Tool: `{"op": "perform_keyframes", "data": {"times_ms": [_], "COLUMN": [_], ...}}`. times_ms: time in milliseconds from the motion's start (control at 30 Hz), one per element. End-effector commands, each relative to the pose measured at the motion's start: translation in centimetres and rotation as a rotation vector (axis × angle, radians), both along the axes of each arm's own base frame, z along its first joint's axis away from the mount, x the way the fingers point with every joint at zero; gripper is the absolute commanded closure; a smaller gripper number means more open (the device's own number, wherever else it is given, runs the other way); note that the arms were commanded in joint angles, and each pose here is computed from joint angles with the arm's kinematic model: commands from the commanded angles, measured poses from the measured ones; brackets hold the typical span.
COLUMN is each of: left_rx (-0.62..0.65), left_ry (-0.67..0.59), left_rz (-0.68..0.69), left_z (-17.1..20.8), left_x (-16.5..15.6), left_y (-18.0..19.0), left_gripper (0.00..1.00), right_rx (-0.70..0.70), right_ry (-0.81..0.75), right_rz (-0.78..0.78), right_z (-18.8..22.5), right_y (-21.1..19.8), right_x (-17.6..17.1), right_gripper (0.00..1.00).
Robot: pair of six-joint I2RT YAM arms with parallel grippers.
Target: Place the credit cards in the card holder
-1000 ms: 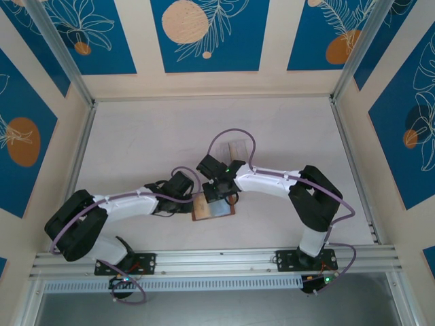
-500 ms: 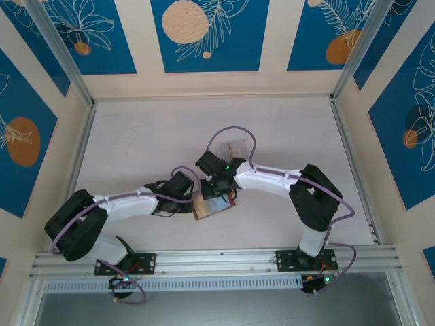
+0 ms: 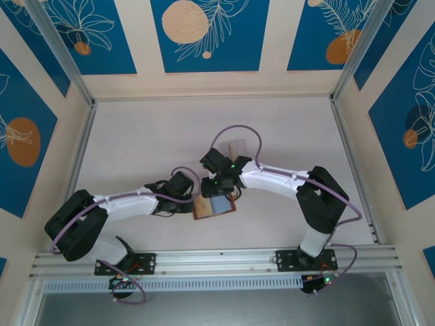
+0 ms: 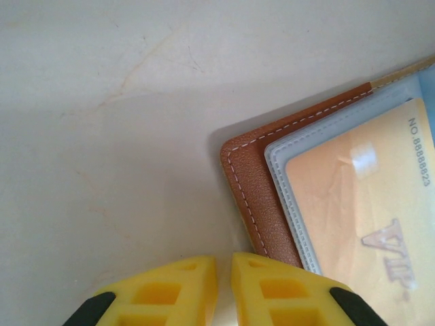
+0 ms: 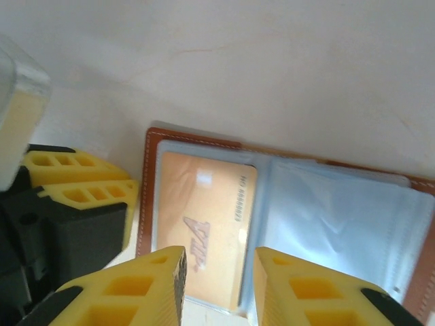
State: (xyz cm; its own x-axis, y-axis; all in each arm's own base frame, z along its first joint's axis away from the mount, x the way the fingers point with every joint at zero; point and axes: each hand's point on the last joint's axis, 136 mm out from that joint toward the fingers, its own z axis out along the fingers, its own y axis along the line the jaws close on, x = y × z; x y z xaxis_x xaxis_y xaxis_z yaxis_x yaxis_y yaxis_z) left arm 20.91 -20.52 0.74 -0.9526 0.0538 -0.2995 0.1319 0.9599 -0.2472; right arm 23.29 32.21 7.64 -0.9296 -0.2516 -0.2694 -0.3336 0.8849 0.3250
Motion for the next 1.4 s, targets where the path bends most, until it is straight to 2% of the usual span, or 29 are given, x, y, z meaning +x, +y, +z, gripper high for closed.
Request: {"op": "perform_keyframes", "data": {"times_ms": [0,333,700,867,967,1133,1367], "left_rx": [0.037,0.034,0.042,0.042,0.042,0.040,0.038], "left_ry": [0.073,0.077,0.077,0.075,0.076,0.076,0.075], "left_rz": [-0.005,-0.004,-0.004,-0.005,-0.007,-0.012,-0.014], "left_z": [-4.1,-4.1,-4.1,-4.1,-4.1,-4.0,-4.2], "left_x": [-1.6,-1.5,-1.6,-1.6,-1.6,-1.5,-1.6], "left_y": [0.6,0.5,0.7,0.6,0.6,0.5,0.4], "left_gripper": [0.84,0.84,0.84,0.84,0.84,0.84,0.84], "right_rx": [-0.049,-0.209,-0.295,-0.356,-0.360,-0.342,-0.286], "right_ry": [0.005,-0.042,-0.038,-0.028,-0.013,-0.026,-0.075], "right_rz": [-0.011,-0.002,0.009,0.010,0.002,-0.007,0.007], "right_z": [-0.4,-2.5,-5.3,-6.7,-7.4,-6.9,-4.1], "right_y": [-2.0,-4.0,-4.3,-4.8,-4.9,-4.7,-4.1], "right_x": [-0.4,2.9,3.5,2.5,2.0,1.9,2.3], "right_gripper": [0.66,0.71,0.74,0.80,0.84,1.00,1.00]}}
